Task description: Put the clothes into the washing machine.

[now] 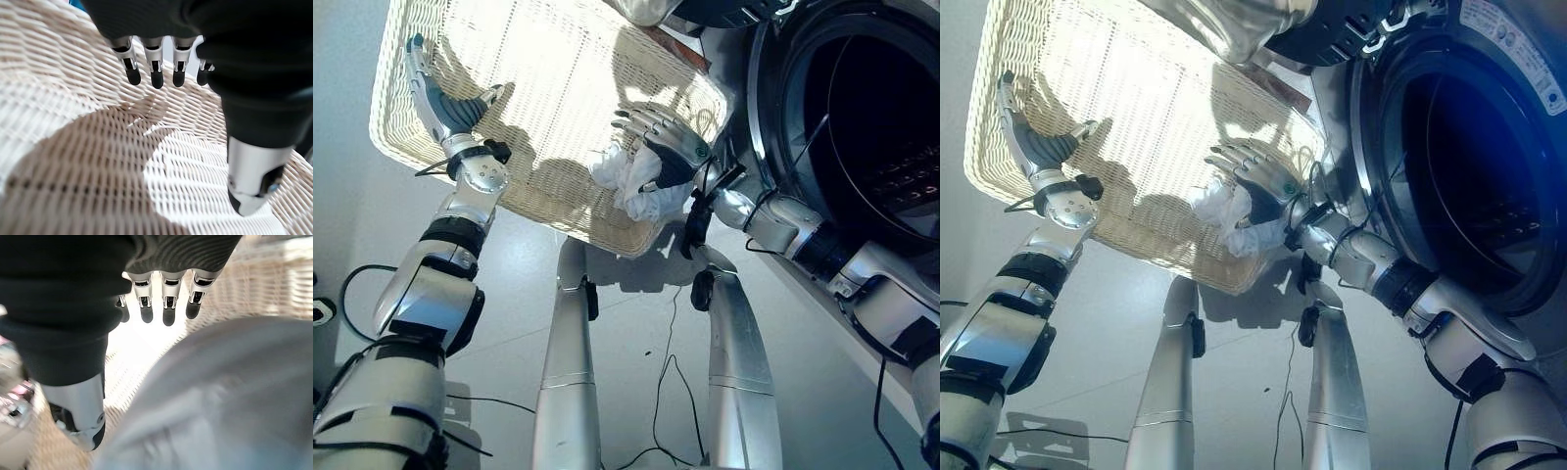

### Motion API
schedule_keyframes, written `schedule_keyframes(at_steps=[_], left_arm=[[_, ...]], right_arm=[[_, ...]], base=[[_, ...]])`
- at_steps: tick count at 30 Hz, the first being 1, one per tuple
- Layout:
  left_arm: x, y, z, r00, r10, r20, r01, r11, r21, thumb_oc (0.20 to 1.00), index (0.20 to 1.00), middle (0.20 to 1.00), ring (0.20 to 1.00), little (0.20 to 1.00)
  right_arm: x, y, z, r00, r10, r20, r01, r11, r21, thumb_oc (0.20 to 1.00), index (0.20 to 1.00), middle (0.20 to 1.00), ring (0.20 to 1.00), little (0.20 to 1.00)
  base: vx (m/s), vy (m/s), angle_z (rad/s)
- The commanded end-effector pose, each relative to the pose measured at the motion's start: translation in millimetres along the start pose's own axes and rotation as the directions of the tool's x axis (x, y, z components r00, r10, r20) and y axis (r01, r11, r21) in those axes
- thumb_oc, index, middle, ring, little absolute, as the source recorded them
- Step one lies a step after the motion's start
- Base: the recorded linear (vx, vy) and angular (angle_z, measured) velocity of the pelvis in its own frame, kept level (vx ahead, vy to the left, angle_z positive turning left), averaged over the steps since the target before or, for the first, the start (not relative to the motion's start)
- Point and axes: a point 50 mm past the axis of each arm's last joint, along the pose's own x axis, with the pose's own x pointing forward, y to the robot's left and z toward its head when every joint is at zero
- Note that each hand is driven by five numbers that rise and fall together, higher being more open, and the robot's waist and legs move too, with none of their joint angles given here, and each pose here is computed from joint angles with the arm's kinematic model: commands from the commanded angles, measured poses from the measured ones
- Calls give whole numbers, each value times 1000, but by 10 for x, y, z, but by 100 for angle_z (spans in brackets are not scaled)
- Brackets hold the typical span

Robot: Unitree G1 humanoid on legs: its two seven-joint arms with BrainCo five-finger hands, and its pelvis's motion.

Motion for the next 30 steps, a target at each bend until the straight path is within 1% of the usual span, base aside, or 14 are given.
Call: schedule_keyframes(at_steps=[1,5,6,7,10,11,14,19,22,25,26,28,30], left_arm=[[130,37,138,999,42,35,-42,999,9,1000,1000,1000,1000,1000],[98,-21,173,999,25,47,-25,1000,11,1000,1000,1000,1000,1000],[98,-21,174,999,24,48,-25,1000,12,1000,1000,1000,1000,1000],[92,-43,196,998,17,53,-17,1000,8,1000,1000,1000,1000,1000],[95,-55,215,998,12,55,-12,1000,4,1000,1000,1000,1000,1000],[93,-66,233,998,9,64,-9,1000,4,1000,1000,1000,1000,1000],[95,-88,276,997,2,75,-2,1000,0,1000,1000,1000,1000,1000],[114,-86,312,996,-7,87,8,1000,-5,1000,1000,1000,1000,1000],[116,-92,331,995,-18,95,19,1000,-6,1000,1000,1000,1000,1000],[103,-101,338,995,-19,98,19,1000,-5,1000,1000,1000,1000,1000],[101,-94,332,995,-18,99,19,1000,-4,1000,1000,1000,1000,1000],[107,-74,319,995,-19,101,19,1000,-3,1000,1000,1000,1000,1000],[119,-51,319,994,-17,106,17,1000,-1,1000,1000,1000,1000,1000]], right_arm=[[53,123,79,996,94,-2,-93,995,19,1000,1000,1000,1000,1000],[50,227,7,981,188,-48,-188,982,-6,1000,1000,1000,1000,1000],[50,231,4,980,191,-49,-191,981,-7,1000,1000,1000,1000,1000],[40,283,-58,962,257,-90,-261,965,-38,1000,1000,1000,1000,1000],[28,316,-98,947,299,-114,-307,949,-64,1000,1000,1000,1000,1000],[19,339,-155,923,351,-157,-370,923,-107,1000,1000,1000,1000,1000],[-3,361,-236,883,419,-211,-453,879,-147,1000,1000,1000,1000,1000],[-1,335,-309,839,473,-267,-527,830,-184,1000,1000,1000,1000,1000],[-34,354,-376,750,570,-335,-645,743,-179,1000,1000,1000,1000,1000],[-61,369,-393,698,617,-363,-701,691,-176,1000,1000,1000,1000,1000],[-78,363,-409,668,639,-382,-732,657,-180,1000,1000,1000,1000,1000],[-87,348,-414,635,661,-399,-762,621,-185,1000,1000,1000,1000,1000],[-85,320,-397,631,668,-395,-770,602,-212,1000,1000,1000,1000,1000]], base=[[19,-35,3],[18,-24,3],[25,-26,3],[0,0,0],[0,0,0],[0,0,0],[0,0,0],[0,0,0],[0,0,0],[0,0,0],[0,0,0],[0,0,0],[0,0,0]])
